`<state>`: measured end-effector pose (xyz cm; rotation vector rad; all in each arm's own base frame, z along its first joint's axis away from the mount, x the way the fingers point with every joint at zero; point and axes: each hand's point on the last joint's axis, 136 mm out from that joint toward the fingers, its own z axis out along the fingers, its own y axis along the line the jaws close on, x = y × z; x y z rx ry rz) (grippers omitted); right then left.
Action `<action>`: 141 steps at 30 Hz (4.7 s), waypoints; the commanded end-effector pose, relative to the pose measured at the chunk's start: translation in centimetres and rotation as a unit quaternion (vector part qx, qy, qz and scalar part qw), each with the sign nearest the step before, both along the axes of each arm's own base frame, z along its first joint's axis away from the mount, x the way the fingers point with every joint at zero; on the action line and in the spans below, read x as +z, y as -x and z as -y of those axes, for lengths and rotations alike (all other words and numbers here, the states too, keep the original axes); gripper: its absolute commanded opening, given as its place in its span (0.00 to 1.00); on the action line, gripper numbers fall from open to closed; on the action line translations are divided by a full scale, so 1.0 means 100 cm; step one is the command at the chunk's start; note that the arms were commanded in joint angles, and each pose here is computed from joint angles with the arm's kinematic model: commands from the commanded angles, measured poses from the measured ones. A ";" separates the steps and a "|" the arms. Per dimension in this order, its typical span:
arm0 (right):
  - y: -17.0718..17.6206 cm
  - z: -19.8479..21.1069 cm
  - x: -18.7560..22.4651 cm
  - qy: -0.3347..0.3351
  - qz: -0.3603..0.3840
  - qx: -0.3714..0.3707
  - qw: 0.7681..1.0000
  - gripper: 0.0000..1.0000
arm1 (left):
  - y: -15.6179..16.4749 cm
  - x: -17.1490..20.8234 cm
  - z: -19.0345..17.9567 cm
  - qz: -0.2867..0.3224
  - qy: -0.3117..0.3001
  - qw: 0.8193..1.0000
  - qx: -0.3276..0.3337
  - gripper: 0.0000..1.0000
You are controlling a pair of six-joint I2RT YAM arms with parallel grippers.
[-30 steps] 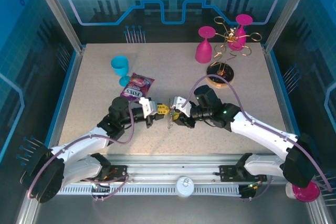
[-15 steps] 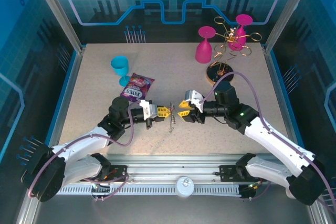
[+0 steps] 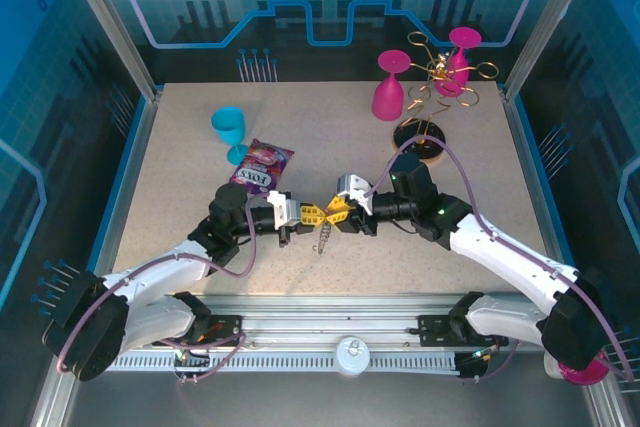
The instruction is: Put the keys on the keyring
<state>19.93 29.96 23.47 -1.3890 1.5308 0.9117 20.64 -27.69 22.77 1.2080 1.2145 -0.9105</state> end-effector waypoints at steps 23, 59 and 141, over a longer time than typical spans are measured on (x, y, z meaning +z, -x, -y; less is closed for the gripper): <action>0.020 0.006 -0.028 0.230 0.001 0.058 0.971 0.00 | -0.018 -0.015 -0.003 -0.024 -0.125 0.990 0.055 0.13; 0.013 -0.005 -0.004 0.010 -0.006 0.034 0.999 0.06 | 0.022 0.012 0.010 0.037 -0.017 0.998 -0.039 0.00; 0.005 0.031 -0.015 0.062 -0.057 -0.061 0.995 0.48 | 0.002 0.020 0.000 0.035 0.013 0.999 0.027 0.00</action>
